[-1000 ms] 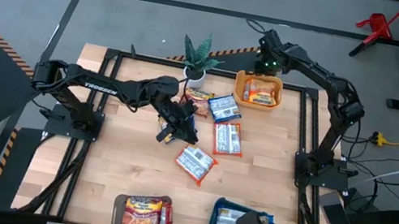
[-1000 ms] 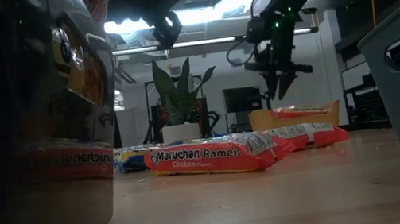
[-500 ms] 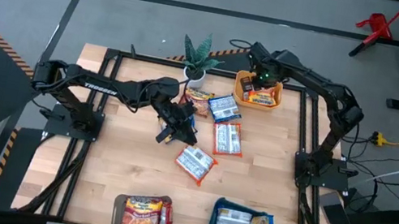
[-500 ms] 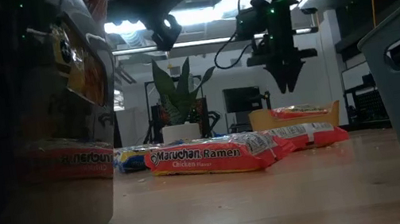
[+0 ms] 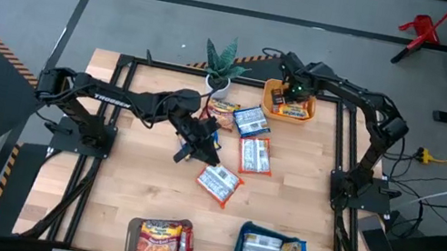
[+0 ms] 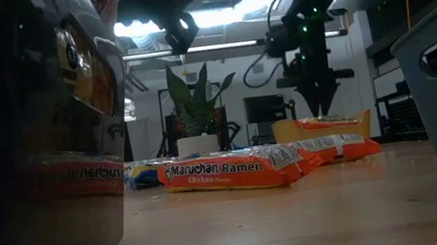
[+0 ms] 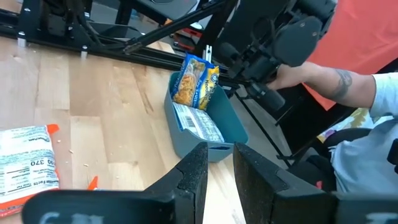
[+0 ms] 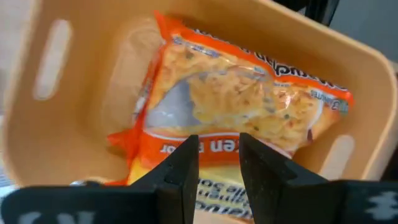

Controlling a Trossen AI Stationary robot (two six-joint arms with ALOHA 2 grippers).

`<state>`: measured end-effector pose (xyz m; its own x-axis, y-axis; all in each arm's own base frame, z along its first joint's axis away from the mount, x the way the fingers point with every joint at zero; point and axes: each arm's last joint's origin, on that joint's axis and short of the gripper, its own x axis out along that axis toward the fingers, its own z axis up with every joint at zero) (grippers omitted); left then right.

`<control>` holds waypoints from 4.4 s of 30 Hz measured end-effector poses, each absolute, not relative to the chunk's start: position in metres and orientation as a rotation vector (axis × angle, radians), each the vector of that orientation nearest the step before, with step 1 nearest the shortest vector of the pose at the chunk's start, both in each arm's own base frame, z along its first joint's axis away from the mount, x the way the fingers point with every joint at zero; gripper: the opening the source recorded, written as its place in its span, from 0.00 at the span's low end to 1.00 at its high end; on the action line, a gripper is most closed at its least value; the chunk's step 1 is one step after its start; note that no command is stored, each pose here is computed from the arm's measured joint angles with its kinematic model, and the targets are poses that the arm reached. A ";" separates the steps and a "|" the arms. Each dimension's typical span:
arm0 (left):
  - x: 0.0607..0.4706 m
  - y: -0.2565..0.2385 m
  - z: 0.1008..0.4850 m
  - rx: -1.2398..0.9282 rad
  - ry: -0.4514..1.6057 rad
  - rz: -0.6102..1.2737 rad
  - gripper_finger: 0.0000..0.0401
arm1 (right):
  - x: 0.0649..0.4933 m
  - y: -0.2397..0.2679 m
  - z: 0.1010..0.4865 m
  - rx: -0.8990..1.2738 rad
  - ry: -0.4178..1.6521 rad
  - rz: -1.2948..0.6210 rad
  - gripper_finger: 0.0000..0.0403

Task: Sort Maruchan noodles
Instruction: Put the orange noodle pack into the yellow bin

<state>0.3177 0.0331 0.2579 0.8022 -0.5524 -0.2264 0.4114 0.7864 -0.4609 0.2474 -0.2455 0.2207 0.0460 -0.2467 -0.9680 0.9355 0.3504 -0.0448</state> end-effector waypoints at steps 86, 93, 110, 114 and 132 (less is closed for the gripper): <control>0.403 0.070 0.114 -0.228 0.689 0.242 0.00 | 0.232 0.017 0.191 0.684 0.904 -0.710 0.26; 0.404 0.066 0.102 -0.235 0.729 0.240 0.00 | 0.243 0.016 0.196 0.692 0.740 -0.735 0.34; 0.404 0.059 0.100 -0.283 0.740 0.278 0.00 | 0.249 0.015 0.174 0.699 0.772 -0.863 0.68; 0.403 0.059 0.100 -0.284 0.746 0.280 0.00 | 0.249 0.014 0.173 0.724 0.740 -0.914 0.68; 0.403 0.059 0.100 -0.277 0.750 0.293 0.00 | 0.263 -0.018 0.142 0.944 0.646 -0.923 0.68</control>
